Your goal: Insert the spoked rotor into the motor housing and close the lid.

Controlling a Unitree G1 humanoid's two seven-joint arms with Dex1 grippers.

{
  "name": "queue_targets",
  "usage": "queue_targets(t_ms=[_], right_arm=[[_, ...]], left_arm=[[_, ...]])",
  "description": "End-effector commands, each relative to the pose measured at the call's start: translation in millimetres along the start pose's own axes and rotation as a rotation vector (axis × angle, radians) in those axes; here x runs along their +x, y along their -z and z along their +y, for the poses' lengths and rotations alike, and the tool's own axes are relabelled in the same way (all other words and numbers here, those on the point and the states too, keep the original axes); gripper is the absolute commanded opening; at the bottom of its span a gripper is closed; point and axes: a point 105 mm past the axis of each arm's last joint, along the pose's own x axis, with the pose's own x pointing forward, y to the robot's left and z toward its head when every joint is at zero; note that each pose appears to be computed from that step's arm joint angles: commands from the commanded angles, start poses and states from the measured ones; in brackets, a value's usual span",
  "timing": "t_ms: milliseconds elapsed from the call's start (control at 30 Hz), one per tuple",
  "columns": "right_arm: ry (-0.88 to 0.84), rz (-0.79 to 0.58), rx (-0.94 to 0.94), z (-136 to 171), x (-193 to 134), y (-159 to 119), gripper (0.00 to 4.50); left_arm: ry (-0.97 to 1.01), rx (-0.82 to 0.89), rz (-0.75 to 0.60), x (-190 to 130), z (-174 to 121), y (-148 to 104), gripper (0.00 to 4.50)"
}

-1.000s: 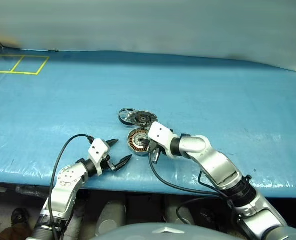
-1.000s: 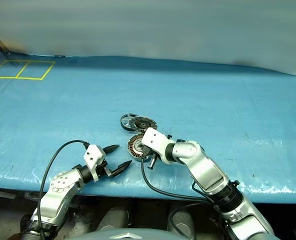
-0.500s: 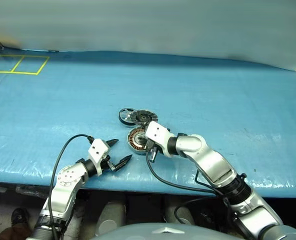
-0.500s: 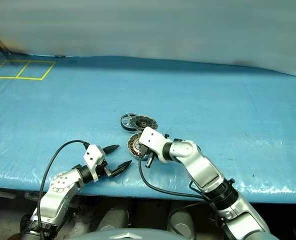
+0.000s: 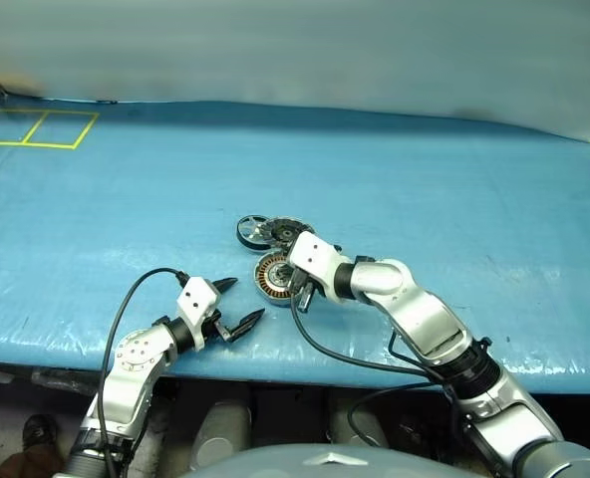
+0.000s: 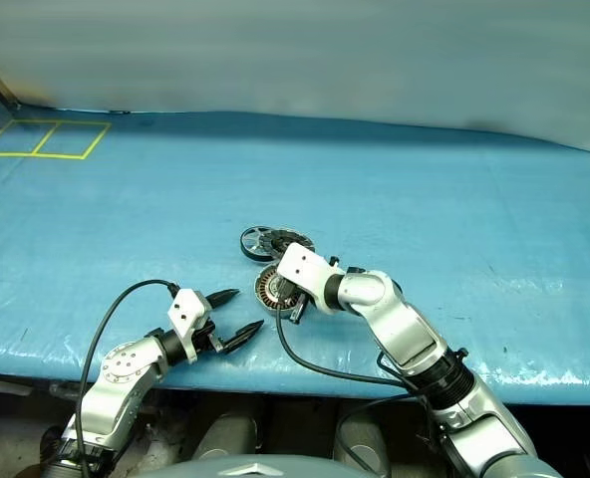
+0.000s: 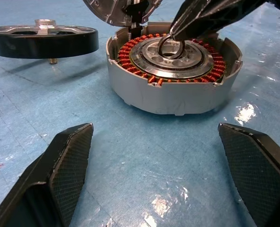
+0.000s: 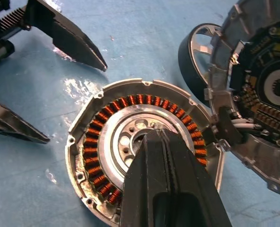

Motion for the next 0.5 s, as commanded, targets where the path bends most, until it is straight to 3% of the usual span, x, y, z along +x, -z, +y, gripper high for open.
queue_targets(t_ms=[33,500], right_arm=[[0.037,-0.041,-0.026,-8.9,-2.8,-12.0,0.01],[0.023,-0.031,-0.009,-4.4,1.0,-8.4,0.01]], left_arm=[[-0.001,0.014,-0.015,0.0,-1.0,-3.7,4.50],[-0.004,0.013,-0.013,0.1,-0.7,-3.6,4.50]])
